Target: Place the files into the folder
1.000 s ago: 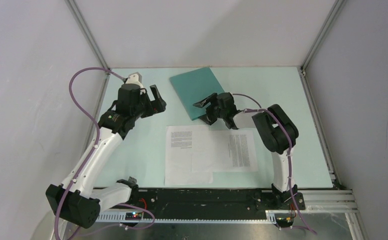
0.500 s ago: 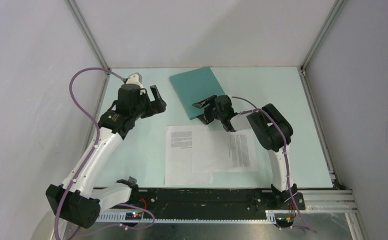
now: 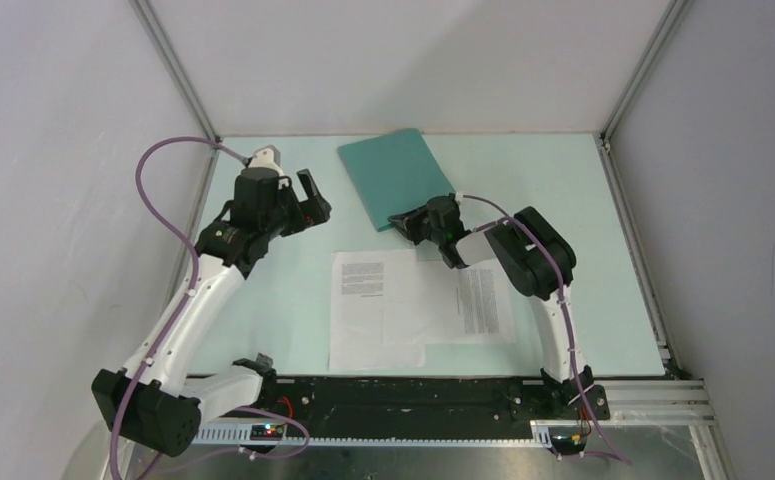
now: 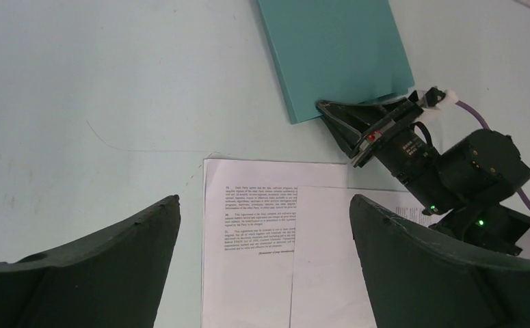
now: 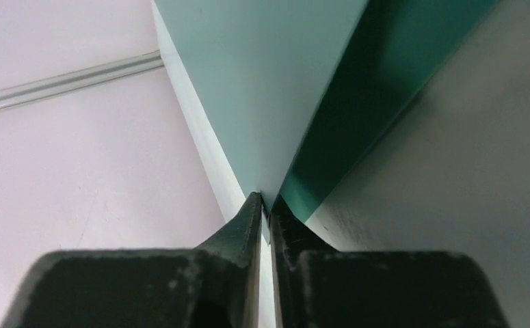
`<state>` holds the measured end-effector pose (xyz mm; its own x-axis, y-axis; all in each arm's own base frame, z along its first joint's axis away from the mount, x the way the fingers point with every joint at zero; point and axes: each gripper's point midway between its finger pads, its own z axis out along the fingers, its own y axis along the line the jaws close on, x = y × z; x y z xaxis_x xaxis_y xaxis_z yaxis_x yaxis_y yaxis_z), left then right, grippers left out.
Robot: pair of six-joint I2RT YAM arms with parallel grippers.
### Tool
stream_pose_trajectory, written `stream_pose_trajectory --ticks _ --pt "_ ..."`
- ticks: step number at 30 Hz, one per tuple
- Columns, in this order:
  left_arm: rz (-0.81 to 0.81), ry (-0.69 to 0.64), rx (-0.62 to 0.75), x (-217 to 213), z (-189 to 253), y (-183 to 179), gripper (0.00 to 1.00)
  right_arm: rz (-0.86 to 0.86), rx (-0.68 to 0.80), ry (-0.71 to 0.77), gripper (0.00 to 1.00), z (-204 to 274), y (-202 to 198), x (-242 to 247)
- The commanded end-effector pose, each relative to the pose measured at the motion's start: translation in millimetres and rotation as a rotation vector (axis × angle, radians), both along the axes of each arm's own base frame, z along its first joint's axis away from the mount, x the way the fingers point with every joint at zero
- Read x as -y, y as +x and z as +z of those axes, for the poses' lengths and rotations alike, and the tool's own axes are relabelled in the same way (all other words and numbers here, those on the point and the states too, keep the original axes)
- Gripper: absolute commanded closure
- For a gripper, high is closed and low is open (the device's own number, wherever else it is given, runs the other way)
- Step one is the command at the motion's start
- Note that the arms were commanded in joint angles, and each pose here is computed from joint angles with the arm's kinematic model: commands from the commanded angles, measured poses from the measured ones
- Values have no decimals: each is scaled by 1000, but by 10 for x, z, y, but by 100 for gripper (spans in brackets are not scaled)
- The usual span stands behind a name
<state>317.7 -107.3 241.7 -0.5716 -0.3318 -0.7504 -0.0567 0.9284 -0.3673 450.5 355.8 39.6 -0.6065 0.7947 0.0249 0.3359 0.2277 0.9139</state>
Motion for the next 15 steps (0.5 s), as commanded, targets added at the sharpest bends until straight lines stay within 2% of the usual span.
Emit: stream_pose_trajectory --ticks 1,2,3,9,11,15 --pt "90 -61 33 -108 183 61 2 -2 217 -165 97 526 109 29" --pt "114 -80 30 -121 206 80 2 2 288 -239 99 690 115 73" --pt "131 -90 29 -143 217 98 2 22 293 -293 100 679 46 61" --pt "204 -217 6 -72 362 365 2 108 552 -687 100 1131 -237 66" --pt "213 -246 7 -20 445 511 2 159 652 -861 100 1200 -325 70" --pt "210 -309 0 139 608 903 2 220 777 -1111 100 1275 -493 -25"
